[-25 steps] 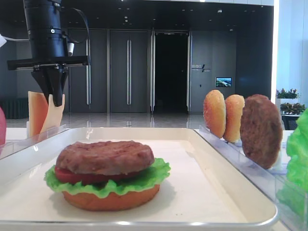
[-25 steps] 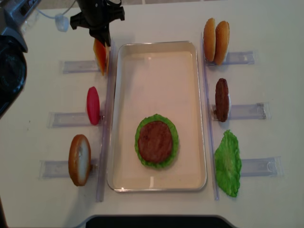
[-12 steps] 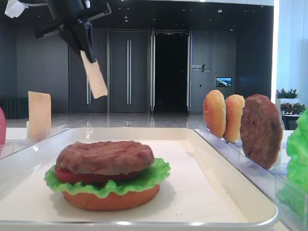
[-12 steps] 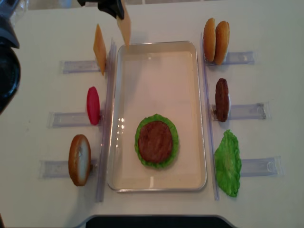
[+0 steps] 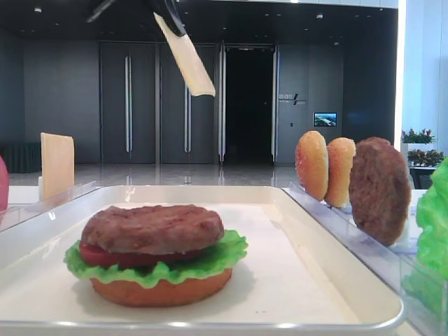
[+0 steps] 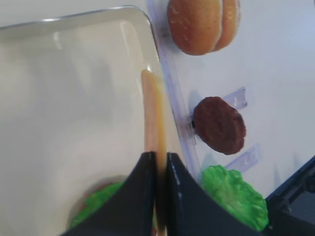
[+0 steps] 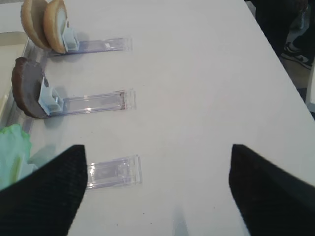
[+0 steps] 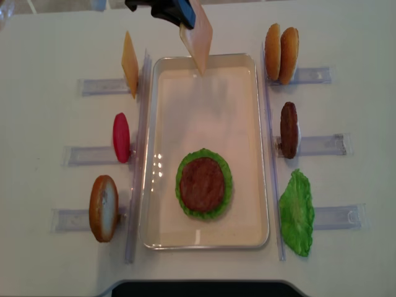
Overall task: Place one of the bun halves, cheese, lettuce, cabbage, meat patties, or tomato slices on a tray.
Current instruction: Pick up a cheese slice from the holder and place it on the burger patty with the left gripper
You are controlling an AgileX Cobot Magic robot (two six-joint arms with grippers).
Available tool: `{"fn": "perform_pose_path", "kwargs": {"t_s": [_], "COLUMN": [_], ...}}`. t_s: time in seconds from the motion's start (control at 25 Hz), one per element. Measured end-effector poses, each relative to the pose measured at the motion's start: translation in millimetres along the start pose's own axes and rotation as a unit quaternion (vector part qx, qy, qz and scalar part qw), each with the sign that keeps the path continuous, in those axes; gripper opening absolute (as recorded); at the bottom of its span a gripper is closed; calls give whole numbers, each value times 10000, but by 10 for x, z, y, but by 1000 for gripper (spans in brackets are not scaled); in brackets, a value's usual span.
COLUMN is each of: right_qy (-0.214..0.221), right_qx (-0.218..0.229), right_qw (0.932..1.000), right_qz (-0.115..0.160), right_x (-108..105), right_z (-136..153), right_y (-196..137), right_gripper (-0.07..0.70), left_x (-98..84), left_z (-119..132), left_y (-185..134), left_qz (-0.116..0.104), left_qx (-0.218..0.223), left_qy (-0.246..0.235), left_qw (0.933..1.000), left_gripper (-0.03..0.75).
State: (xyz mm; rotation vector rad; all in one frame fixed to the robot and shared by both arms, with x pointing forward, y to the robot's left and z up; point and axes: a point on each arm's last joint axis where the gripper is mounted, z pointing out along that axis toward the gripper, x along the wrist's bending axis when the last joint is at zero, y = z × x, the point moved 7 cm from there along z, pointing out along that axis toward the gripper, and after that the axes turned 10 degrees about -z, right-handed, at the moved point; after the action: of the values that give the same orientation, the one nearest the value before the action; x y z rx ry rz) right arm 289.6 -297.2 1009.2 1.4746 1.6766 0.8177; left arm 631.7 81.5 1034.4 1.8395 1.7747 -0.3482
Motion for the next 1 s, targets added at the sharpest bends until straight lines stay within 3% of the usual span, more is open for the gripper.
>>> {"fn": "perform_pose_path", "kwargs": {"t_s": [0.2, 0.48, 0.72, 1.0], "right_qy": [0, 0, 0, 0], "right_qx": [0, 0, 0, 0], "right_qw": [10000, 10000, 10000, 10000], "right_qz": [0, 0, 0, 0], "right_x": [0, 0, 0, 0], "right_z": [0, 0, 0, 0], "right_y": [0, 0, 0, 0], "right_gripper": [587, 587, 587, 587], "left_x": [-116, -115, 28, 218], "left_z": [-173, -239, -122, 98], "left_y": [-317, -947, -1485, -1847], "left_qz": [113, 387, 643, 595], "left_qx": [-269, -32, 269, 618], "left_qy": [-626, -1325, -1770, -1996], "left_qw": [9976, 9904, 9817, 9761], "left_gripper": [23, 23, 23, 23]}}
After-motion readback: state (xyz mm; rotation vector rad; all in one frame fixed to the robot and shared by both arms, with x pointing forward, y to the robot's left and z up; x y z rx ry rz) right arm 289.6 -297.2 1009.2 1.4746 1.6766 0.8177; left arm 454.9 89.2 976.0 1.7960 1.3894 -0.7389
